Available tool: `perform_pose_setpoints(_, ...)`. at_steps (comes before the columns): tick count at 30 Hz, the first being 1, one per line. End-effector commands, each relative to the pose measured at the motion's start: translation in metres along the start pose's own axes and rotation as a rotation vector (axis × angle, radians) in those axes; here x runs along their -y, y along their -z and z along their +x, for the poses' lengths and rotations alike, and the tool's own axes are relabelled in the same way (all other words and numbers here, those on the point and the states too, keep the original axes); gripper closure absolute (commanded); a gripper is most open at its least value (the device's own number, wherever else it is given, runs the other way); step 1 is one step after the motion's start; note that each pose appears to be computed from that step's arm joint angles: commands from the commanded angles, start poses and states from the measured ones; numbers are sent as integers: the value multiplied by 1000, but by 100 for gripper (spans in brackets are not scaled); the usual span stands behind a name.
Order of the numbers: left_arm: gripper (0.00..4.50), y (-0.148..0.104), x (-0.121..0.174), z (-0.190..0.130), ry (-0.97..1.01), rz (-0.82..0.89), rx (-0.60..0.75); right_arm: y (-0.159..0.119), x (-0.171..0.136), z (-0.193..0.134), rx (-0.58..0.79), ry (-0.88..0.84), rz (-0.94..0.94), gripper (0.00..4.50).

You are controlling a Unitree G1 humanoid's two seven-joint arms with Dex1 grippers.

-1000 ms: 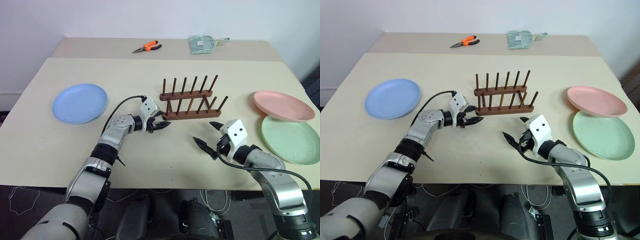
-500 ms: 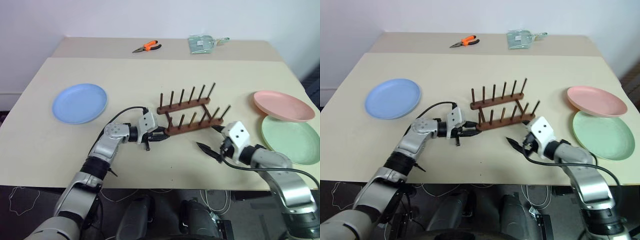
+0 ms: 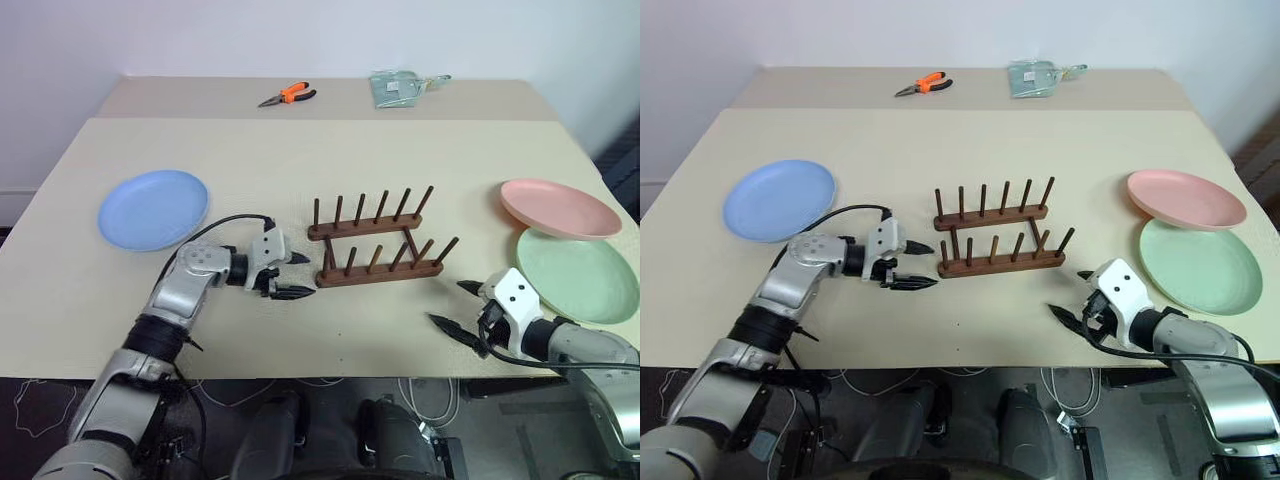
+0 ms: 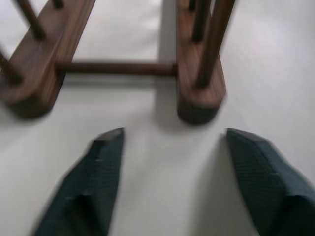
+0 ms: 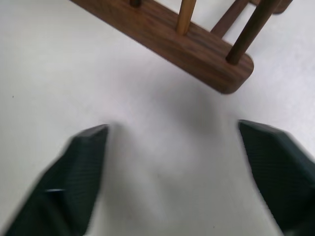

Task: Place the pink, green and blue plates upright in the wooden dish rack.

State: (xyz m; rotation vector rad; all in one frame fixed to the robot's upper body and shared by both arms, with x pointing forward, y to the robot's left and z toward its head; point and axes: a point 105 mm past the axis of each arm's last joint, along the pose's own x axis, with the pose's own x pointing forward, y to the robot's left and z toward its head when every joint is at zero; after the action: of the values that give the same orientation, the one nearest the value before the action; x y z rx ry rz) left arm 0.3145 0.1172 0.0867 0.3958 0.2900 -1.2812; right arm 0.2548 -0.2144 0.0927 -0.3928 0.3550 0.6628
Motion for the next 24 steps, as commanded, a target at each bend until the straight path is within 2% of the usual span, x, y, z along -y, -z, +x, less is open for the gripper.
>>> perform_pose_setpoints(1,330,-1,29,3,84,-83,21,-5,2,5,19,4,-24,242)
perform_pose_setpoints(3,433,-8,42,14,100,-96,42,-3,3,9,19,5,-25,348)
perform_pose_setpoints(5,450,-13,49,25,94,-95,58,-1,5,12,15,14,-35,446)
perform_pose_setpoints(8,450,-20,45,49,0,-102,92,5,11,17,-6,56,-70,446)
perform_pose_setpoints(12,450,-15,26,63,-189,-97,73,5,20,22,-9,104,-100,446)
perform_pose_setpoints(18,450,-5,-18,58,-480,-160,67,-8,33,49,40,195,-124,446)
perform_pose_setpoints(24,450,-11,-37,59,-543,-159,93,-23,52,69,76,265,-120,446)
